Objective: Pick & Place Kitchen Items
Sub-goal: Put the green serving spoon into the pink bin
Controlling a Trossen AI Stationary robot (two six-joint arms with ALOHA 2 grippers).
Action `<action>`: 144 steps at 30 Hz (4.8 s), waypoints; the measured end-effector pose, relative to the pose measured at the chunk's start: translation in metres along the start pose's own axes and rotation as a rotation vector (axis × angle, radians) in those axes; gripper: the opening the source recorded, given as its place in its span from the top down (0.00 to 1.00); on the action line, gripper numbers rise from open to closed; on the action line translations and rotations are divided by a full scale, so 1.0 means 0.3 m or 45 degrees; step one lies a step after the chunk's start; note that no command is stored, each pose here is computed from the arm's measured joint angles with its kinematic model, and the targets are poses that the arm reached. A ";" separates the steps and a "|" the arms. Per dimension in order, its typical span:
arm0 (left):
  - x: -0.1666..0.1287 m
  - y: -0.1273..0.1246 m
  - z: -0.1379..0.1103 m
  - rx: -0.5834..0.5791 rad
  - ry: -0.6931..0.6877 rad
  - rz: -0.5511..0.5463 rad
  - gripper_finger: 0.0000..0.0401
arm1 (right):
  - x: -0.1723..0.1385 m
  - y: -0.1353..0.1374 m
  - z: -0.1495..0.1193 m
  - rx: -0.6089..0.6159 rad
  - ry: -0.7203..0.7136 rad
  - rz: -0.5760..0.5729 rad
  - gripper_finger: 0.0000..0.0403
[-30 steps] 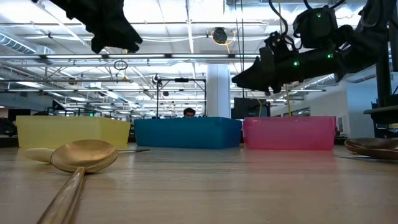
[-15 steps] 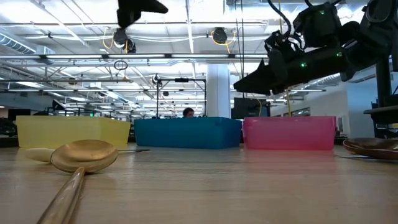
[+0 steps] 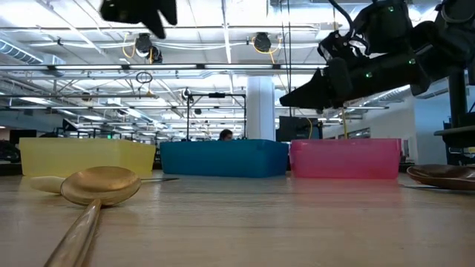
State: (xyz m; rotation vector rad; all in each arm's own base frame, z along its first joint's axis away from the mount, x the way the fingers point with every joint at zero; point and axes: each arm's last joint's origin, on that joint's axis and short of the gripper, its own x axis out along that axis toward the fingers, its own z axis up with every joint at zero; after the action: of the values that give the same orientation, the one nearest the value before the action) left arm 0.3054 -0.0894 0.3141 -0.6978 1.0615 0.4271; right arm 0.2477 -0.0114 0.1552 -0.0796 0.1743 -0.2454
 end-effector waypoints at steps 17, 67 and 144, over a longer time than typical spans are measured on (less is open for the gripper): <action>0.264 -0.048 -0.273 -0.299 1.007 0.489 0.67 | -0.007 -0.006 0.066 -0.218 -0.256 -0.047 0.54; 0.515 0.117 -0.524 -0.218 1.041 0.374 0.67 | -0.009 -0.008 0.077 -0.298 -0.296 -0.065 0.55; 0.145 0.063 0.090 0.744 -0.934 0.001 0.89 | -0.012 0.043 0.041 0.114 -0.162 0.480 0.55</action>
State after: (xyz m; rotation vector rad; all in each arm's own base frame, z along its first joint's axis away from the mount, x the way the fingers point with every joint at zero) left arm 0.3300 -0.0575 0.2774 0.0049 0.4409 0.3091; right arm 0.2496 0.0026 0.1666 0.0271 0.0489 0.1277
